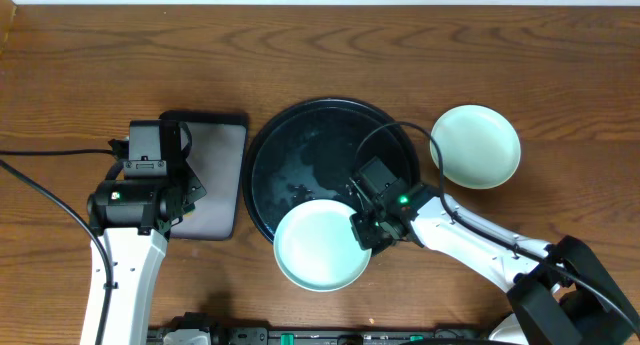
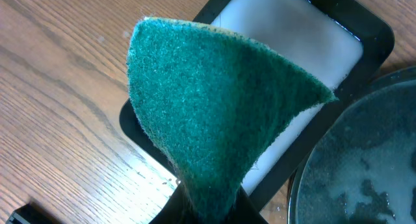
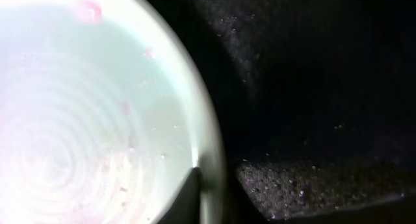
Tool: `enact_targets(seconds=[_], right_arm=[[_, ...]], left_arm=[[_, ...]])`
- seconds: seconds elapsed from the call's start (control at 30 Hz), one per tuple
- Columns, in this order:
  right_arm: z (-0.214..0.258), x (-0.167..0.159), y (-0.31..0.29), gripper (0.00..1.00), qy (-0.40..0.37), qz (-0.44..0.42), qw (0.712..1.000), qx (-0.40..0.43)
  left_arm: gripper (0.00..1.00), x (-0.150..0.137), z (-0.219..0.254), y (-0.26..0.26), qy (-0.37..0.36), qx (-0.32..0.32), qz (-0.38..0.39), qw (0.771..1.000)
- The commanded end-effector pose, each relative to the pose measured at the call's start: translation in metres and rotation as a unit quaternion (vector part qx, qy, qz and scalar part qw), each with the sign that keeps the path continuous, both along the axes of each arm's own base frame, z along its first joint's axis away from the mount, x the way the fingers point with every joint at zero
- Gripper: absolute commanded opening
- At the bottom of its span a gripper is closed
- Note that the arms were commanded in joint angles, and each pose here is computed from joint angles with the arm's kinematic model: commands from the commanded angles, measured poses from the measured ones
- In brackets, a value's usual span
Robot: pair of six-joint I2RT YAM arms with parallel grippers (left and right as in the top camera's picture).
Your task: Clean dirty plates on tray and stack at the side
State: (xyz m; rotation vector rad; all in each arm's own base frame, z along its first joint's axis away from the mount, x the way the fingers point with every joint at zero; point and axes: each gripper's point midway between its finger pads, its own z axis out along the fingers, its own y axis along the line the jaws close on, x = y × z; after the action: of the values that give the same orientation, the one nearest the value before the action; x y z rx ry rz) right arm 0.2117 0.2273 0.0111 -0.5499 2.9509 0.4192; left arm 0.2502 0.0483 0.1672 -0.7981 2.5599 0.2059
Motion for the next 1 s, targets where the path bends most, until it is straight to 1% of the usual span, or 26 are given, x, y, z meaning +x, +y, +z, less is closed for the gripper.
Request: enact_targets(seconds=[0.0, 0.13, 0.27, 0.4, 0.5, 0.57, 0.83, 0.97], right_arm=[[0.005, 0.01, 0.0, 0.01, -0.027, -0.011, 1.0, 0.0], [0.022, 0.041, -0.002, 0.01, -0.056, -0.042, 0.997, 0.014], [0.047, 0.081, -0.003, 0.01, -0.096, -0.077, 0.991, 0.043], [0.069, 0.124, -0.003, 0.01, -0.174, -0.087, 0.978, 0.074], [0.076, 0.145, -0.016, 0.01, -0.224, -0.112, 0.967, 0.05], [0.077, 0.15, -0.022, 0.01, -0.237, -0.121, 0.963, 0.035], [0.051, 0.145, -0.03, 0.01, -0.22, -0.124, 0.968, 0.002], [0.039, 0.147, -0.028, 0.01, -0.212, -0.122, 0.97, 0.0]], left_arm=[[0.07, 0.0, 0.0, 0.002, -0.001, 0.002, 0.005, 1.0], [0.08, 0.0, 0.0, 0.002, -0.001, 0.002, 0.005, 1.0], [0.07, 0.0, 0.0, 0.002, -0.001, 0.002, 0.005, 1.0], [0.07, 0.0, 0.0, 0.002, -0.001, 0.002, 0.005, 1.0], [0.07, 0.0, 0.0, 0.002, -0.001, 0.002, 0.005, 1.0], [0.08, 0.0, 0.0, 0.002, -0.001, 0.001, 0.005, 1.0], [0.07, 0.002, 0.001, 0.002, -0.005, 0.002, 0.005, 1.0], [0.07, 0.003, 0.001, 0.002, -0.007, 0.002, 0.005, 1.0]])
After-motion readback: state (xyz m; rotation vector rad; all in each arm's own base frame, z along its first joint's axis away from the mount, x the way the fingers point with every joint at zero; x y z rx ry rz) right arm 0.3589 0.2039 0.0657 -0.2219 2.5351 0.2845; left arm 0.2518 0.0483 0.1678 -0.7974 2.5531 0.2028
